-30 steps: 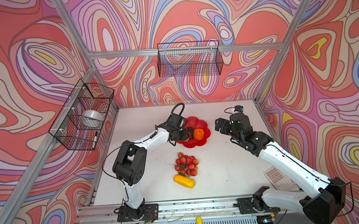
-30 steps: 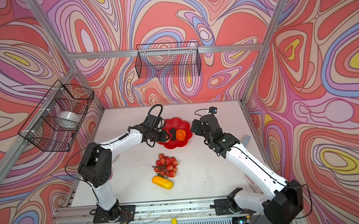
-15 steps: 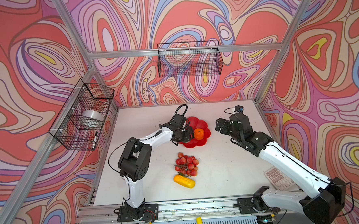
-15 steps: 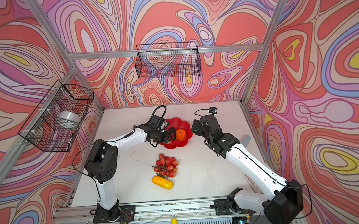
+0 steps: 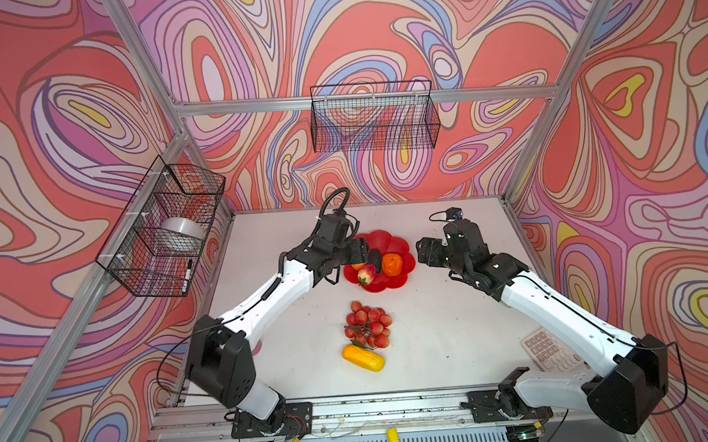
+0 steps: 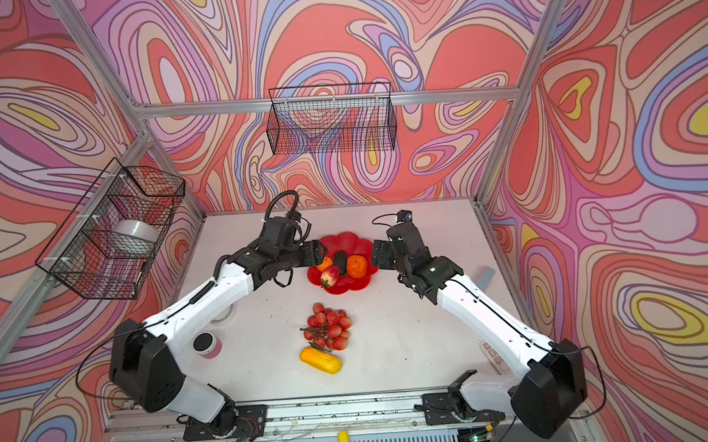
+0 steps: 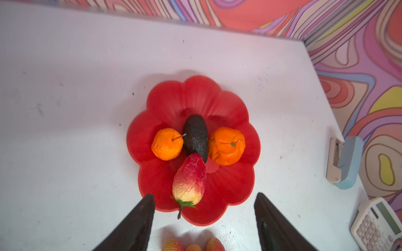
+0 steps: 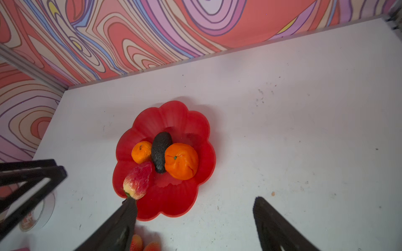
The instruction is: Place and organize the fake fruits in the fruit bowl
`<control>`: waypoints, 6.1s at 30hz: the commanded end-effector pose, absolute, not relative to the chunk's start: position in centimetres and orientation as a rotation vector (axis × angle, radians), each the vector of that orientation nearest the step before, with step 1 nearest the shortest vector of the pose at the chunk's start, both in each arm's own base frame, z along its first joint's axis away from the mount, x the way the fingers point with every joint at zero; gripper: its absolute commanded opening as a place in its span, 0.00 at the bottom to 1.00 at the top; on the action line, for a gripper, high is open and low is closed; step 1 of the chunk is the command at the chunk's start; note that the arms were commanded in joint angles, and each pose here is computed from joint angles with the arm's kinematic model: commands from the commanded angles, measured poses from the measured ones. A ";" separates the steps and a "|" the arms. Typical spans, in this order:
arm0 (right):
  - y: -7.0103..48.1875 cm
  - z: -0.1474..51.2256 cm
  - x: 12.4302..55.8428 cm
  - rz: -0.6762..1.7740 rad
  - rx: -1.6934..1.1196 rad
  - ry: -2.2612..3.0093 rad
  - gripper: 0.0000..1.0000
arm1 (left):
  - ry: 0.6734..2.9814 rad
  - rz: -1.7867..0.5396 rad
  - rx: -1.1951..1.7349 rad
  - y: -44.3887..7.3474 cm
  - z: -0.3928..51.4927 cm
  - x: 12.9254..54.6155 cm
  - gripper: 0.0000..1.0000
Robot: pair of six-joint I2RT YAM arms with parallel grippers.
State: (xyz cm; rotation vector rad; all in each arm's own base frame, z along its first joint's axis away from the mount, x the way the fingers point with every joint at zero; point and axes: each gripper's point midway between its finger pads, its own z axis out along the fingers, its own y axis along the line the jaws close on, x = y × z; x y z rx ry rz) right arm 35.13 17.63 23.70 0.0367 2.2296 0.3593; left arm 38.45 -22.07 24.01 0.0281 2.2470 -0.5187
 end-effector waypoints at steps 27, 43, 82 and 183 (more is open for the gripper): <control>36.7 7.6 13.7 0.275 -1.164 2.474 0.60 | 2.041 -0.367 -0.655 -2.4 20.4 31.0 0.96; 38.3 4.9 14.1 0.233 -1.229 2.477 0.58 | 2.053 -0.354 -0.651 -2.3 20.1 30.7 0.96; 30.8 26.3 37.7 0.549 -0.452 2.252 0.27 | 2.066 -0.438 -0.563 -3.5 20.3 29.3 0.96; 22.3 22.7 35.6 0.605 -0.172 2.115 0.97 | 2.530 -0.908 -0.155 -20.9 11.8 22.1 0.00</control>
